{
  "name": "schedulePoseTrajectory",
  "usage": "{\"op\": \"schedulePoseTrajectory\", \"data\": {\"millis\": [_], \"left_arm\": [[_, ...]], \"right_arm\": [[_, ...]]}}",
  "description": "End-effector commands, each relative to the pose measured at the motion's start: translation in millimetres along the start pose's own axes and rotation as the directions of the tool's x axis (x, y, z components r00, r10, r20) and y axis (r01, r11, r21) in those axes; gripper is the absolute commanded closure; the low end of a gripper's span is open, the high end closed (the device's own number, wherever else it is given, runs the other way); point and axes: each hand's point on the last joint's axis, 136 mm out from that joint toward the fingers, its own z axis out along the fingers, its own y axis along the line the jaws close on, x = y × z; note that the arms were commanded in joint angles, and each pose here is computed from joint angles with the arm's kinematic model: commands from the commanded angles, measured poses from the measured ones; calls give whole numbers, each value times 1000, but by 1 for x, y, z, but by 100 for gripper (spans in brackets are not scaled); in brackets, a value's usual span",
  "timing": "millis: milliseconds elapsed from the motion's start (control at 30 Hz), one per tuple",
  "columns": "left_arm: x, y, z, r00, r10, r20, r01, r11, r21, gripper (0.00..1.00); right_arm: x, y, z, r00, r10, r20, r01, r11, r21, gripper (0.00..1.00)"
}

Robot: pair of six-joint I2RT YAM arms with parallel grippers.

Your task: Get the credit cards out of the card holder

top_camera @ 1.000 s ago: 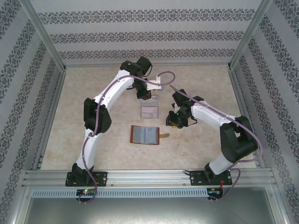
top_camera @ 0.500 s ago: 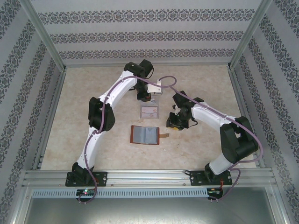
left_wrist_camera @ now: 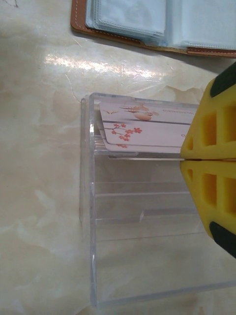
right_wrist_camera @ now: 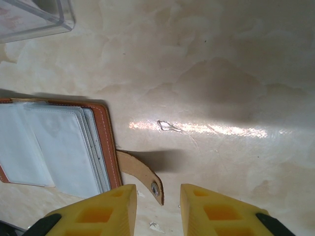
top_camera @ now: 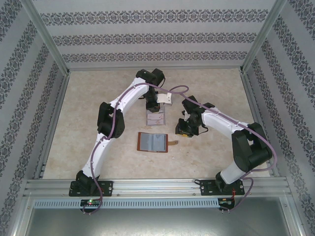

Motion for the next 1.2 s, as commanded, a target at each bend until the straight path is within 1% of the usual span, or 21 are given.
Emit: {"op": "schedulePoseTrajectory", "data": {"millis": [0, 133, 167, 400, 500, 800, 867, 967, 1067, 1167], "left_arm": [[9, 0, 1, 998, -4, -65, 3, 1000, -12, 86], [8, 11, -5, 998, -11, -69, 6, 997, -77, 79], [7, 14, -7, 998, -11, -67, 5, 996, -92, 75], [0, 20, -23, 999, -21, -37, 15, 989, -148, 70], [-4, 22, -28, 999, -42, -14, 39, 986, -165, 69], [-4, 24, -37, 978, -206, 29, 208, 958, -196, 70], [-5, 29, -38, 963, -265, 50, 270, 937, -224, 71], [-4, 29, -40, 933, -353, 77, 361, 904, -229, 71], [-4, 30, -39, 884, -451, 122, 467, 854, -228, 71], [-4, 28, -37, 813, -553, 182, 581, 788, -202, 71]], "right_arm": [[-2, 1, -2, 1000, 7, 5, -7, 1000, 3, 69], [-3, 5, -3, 1000, 3, 9, -3, 1000, 1, 69], [-2, 5, -3, 1000, 2, 8, -2, 1000, 3, 69], [-3, 9, -5, 1000, -6, 11, 6, 1000, 6, 69], [-3, 12, -6, 1000, -11, 14, 11, 1000, 5, 69], [-6, 23, -2, 999, -31, 13, 31, 1000, 2, 69], [-8, 25, -1, 999, -37, 14, 37, 999, 1, 69], [-9, 28, 2, 999, -39, 12, 39, 999, 1, 69], [-10, 30, 7, 999, -37, 9, 37, 999, -2, 69], [-11, 33, 11, 999, -38, 8, 38, 999, -4, 69]]}}
